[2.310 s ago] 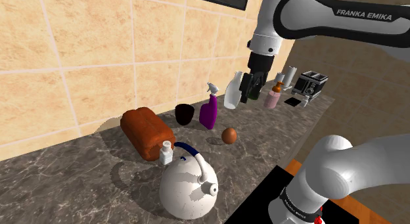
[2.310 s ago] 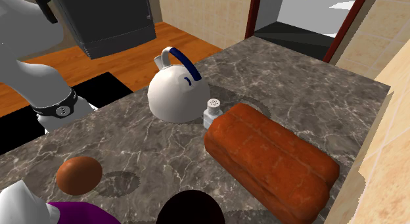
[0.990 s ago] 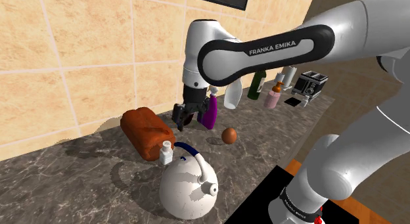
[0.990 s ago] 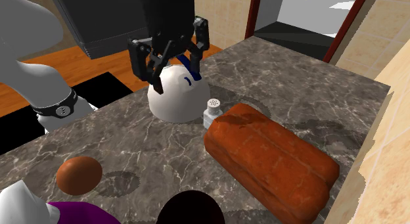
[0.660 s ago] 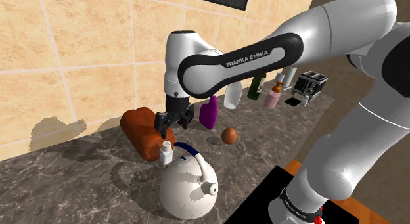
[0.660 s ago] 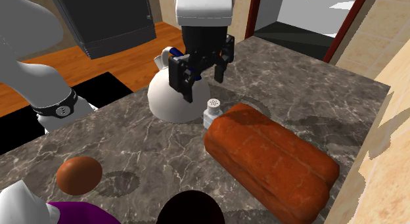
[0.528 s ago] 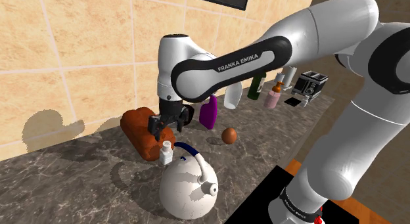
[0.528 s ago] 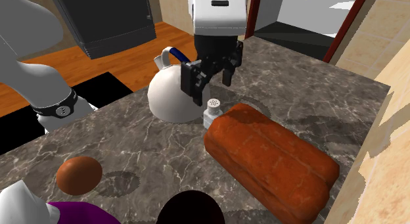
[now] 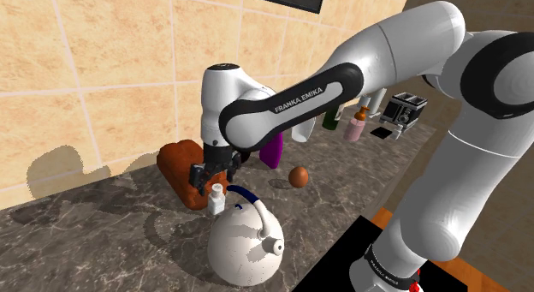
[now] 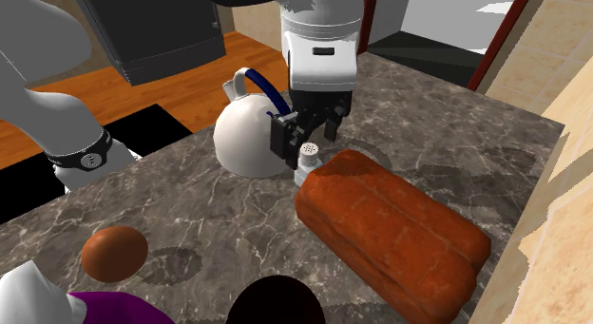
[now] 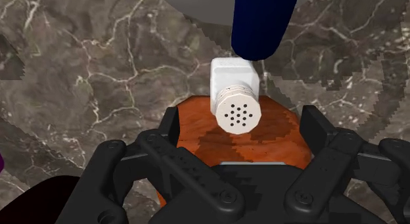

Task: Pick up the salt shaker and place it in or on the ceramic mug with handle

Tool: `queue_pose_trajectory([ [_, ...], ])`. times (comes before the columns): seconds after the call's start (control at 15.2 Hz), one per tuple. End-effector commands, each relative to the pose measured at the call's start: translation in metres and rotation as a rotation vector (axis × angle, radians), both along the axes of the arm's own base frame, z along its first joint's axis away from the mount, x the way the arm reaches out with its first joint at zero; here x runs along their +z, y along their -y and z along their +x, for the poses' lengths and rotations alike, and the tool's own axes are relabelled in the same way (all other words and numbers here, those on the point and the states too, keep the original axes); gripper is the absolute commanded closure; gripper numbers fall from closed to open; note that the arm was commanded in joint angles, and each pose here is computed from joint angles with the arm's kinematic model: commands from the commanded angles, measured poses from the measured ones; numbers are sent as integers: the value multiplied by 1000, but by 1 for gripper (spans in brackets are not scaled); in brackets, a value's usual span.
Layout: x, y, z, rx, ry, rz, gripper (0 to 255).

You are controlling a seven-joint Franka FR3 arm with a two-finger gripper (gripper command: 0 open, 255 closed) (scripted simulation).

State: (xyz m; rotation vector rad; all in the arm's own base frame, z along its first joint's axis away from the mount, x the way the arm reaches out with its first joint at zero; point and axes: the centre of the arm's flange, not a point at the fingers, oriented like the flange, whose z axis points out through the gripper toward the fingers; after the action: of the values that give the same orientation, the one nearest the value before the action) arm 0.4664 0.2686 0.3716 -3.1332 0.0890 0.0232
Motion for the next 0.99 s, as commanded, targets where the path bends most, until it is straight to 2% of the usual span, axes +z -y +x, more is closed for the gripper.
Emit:
queue_pose_trajectory([
  [0.0, -4, 1, 0, 0, 1, 0, 0],
  [0.4, -4, 1, 0, 0, 1, 0, 0],
  [0.46, -4, 1, 0, 0, 1, 0, 255],
  [0.92, -4, 1, 0, 0, 1, 0, 255],
])
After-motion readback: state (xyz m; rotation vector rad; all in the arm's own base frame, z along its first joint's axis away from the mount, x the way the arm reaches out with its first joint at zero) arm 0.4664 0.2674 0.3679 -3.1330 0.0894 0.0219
